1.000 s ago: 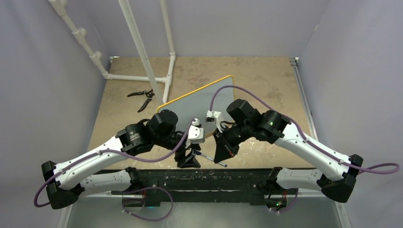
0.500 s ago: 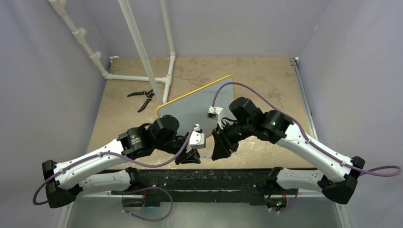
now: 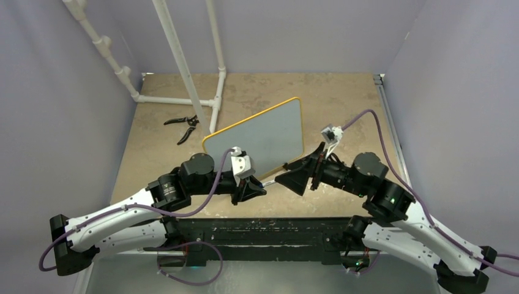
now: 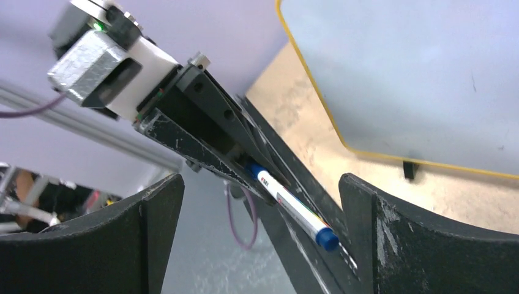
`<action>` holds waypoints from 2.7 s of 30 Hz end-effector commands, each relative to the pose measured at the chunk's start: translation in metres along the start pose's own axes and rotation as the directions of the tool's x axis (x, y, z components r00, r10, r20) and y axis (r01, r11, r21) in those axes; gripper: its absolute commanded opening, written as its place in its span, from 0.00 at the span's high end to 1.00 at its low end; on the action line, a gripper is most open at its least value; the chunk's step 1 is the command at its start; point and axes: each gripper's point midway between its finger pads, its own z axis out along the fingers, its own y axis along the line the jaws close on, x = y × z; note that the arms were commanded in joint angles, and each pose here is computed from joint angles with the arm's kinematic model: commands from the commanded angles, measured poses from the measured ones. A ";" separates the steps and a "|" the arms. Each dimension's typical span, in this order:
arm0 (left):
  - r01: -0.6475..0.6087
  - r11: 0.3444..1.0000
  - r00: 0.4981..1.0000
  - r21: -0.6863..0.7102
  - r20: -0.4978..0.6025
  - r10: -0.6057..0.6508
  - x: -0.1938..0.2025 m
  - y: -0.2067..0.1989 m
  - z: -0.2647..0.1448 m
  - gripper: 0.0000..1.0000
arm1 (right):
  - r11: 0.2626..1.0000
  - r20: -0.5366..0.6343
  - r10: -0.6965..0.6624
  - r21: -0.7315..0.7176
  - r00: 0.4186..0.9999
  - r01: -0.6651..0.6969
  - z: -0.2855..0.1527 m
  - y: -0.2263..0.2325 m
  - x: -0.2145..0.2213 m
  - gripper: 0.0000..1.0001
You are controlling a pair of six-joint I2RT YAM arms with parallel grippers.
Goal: Write a sentence on the whiteboard
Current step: Open the whiteboard marker at the center of the board, then place the pen cap at the center of the board.
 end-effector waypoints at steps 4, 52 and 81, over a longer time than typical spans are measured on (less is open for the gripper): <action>0.067 0.998 0.952 0.003 0.298 -0.065 -0.052 -0.002 -0.002 1.00 | 0.988 0.289 0.129 -0.115 0.949 -0.100 -0.007 0.009 -0.039 0.04; 0.072 0.997 0.986 -0.009 0.153 -0.070 -0.010 0.006 0.016 1.00 | 0.994 0.580 -0.079 0.103 0.811 0.024 -0.075 0.005 -0.113 1.00; 0.035 0.874 0.986 -0.485 -0.128 -0.110 0.149 0.096 0.187 0.98 | 0.809 0.533 -0.246 0.573 0.810 -0.132 -0.080 -0.100 -0.101 1.00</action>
